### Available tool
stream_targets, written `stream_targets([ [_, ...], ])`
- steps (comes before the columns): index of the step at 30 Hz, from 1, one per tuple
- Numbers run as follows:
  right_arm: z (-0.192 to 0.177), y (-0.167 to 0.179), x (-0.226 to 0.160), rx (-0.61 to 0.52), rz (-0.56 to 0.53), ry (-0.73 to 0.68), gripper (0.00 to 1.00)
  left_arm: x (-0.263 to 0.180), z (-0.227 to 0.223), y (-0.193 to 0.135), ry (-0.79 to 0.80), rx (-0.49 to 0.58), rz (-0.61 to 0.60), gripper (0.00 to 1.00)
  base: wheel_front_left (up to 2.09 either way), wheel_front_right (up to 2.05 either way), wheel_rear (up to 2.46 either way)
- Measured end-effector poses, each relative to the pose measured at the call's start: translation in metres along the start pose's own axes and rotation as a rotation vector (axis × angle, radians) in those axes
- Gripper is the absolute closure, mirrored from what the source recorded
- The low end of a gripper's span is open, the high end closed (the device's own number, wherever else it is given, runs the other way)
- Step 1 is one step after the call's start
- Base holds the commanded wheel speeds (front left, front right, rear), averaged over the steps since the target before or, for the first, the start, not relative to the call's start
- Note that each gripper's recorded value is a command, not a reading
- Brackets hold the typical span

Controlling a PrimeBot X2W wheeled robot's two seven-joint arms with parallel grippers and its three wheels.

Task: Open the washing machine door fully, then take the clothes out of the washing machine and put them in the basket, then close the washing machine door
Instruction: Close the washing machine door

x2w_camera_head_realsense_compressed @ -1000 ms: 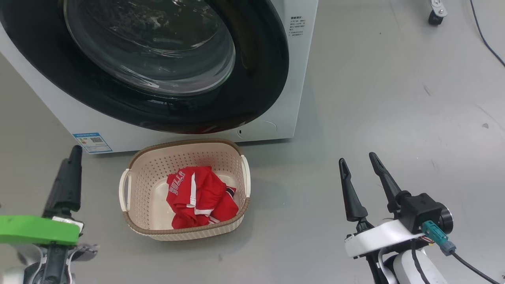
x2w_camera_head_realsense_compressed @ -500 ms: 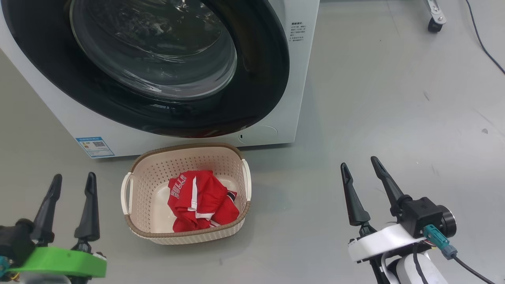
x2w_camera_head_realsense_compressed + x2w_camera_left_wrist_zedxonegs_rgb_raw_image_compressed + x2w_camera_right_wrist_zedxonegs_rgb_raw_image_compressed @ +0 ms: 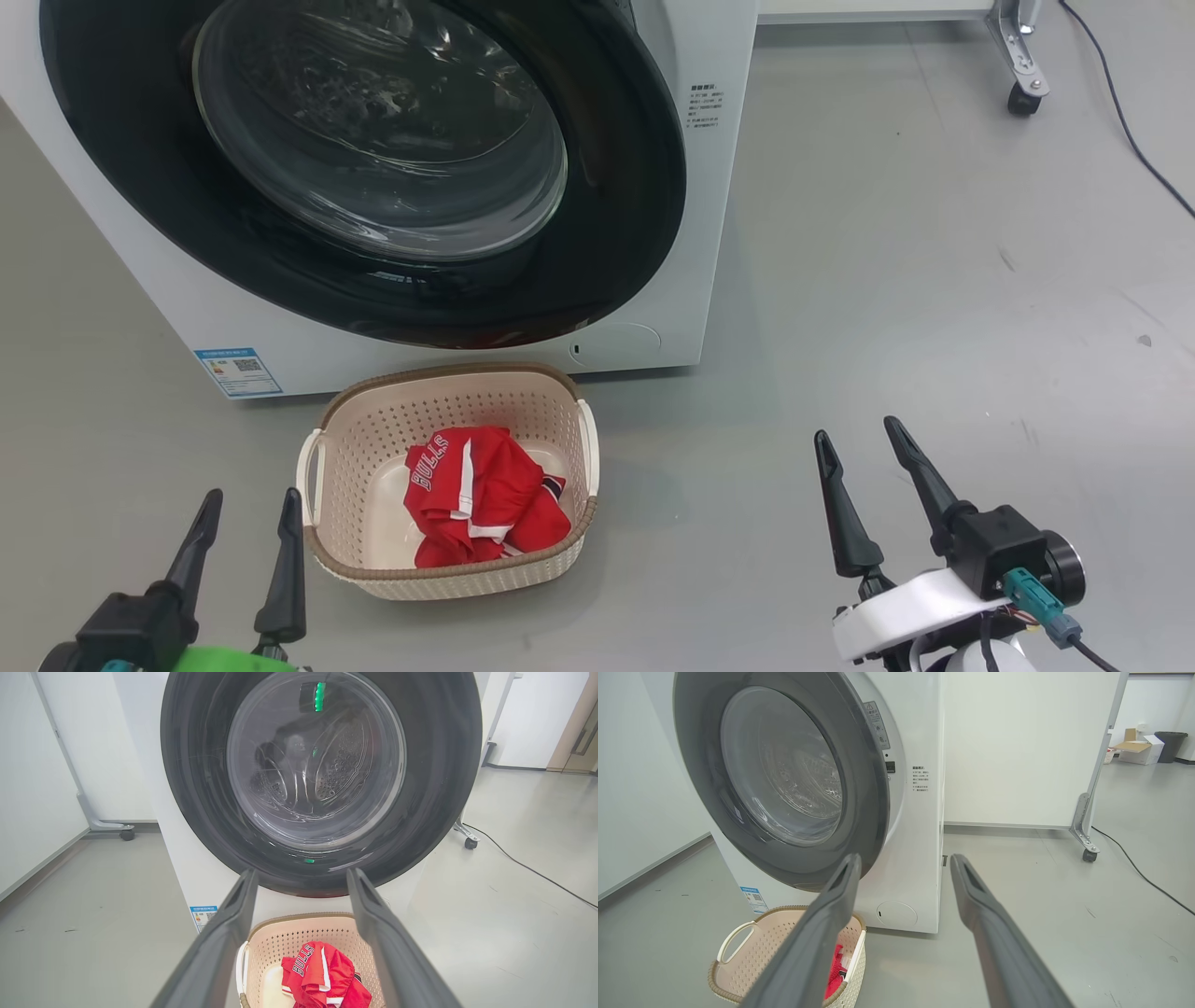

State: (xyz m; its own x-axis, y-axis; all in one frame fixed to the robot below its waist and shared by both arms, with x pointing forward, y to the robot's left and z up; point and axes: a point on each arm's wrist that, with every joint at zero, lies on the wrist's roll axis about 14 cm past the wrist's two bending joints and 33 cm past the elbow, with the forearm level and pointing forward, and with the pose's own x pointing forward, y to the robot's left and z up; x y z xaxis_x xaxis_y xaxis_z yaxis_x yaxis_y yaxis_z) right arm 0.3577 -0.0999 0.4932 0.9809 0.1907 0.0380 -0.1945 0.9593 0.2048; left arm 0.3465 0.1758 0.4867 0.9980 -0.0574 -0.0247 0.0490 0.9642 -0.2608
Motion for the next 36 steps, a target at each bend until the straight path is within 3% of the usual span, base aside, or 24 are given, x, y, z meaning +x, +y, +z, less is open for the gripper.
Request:
stream_targets([
  [36, -0.01, -0.006, -0.017, 0.007, -0.042, 0.034, 0.0, -0.007, -0.006, -0.011, -0.004, 0.025, 0.018, 0.0, 0.0, 0.0, 0.0],
])
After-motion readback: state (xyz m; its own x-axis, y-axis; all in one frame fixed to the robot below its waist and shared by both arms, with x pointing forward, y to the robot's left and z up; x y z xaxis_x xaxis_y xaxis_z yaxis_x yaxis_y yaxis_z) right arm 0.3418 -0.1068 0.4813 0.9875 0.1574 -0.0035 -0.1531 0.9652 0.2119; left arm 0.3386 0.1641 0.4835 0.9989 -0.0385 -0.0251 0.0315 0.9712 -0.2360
